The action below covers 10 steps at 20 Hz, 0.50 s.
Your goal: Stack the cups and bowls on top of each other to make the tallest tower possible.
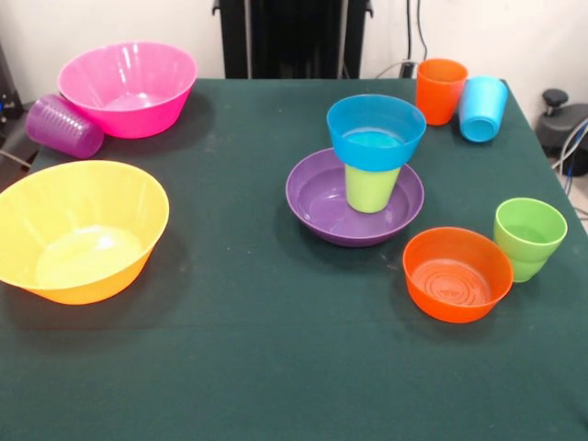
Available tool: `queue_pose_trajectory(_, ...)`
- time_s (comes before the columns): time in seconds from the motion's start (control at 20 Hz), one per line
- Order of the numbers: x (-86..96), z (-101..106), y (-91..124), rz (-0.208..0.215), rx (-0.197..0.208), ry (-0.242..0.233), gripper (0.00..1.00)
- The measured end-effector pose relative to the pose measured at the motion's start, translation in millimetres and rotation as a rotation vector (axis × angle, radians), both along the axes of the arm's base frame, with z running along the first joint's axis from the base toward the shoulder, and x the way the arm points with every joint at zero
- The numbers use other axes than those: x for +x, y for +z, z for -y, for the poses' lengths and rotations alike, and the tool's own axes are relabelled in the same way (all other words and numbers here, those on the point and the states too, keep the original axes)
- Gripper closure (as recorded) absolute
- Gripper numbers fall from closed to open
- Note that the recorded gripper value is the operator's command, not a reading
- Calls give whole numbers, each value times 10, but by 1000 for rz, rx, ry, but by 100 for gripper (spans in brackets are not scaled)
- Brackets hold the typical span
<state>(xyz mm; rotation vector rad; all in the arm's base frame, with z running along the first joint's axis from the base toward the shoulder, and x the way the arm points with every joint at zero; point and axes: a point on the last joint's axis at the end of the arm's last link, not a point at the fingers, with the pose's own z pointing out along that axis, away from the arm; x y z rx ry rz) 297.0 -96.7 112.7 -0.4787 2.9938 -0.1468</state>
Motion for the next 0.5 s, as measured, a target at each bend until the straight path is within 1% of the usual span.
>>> queue_pose_trajectory(0.05, -41, 20, -68, 32, 2, -37, 100)
queue_pose_trajectory(0.1, -62, 33, -101, 51, 0, -57, 100)
queue_pose_trajectory(0.15, -71, 40, -113, 59, -2, -64, 100)
queue_pose_trajectory(0.25, -106, 54, -178, 89, -12, -85, 100)
queue_pose_trajectory(0.3, -139, 52, -250, 114, -20, -79, 100)
queue_pose_trajectory(0.4, -166, 36, -322, 135, -21, -48, 100)
queue_pose_trajectory(0.45, -194, 10, -392, 153, -19, -5, 100)
queue_pose_trajectory(0.5, -209, -10, -432, 165, -16, 25, 100)
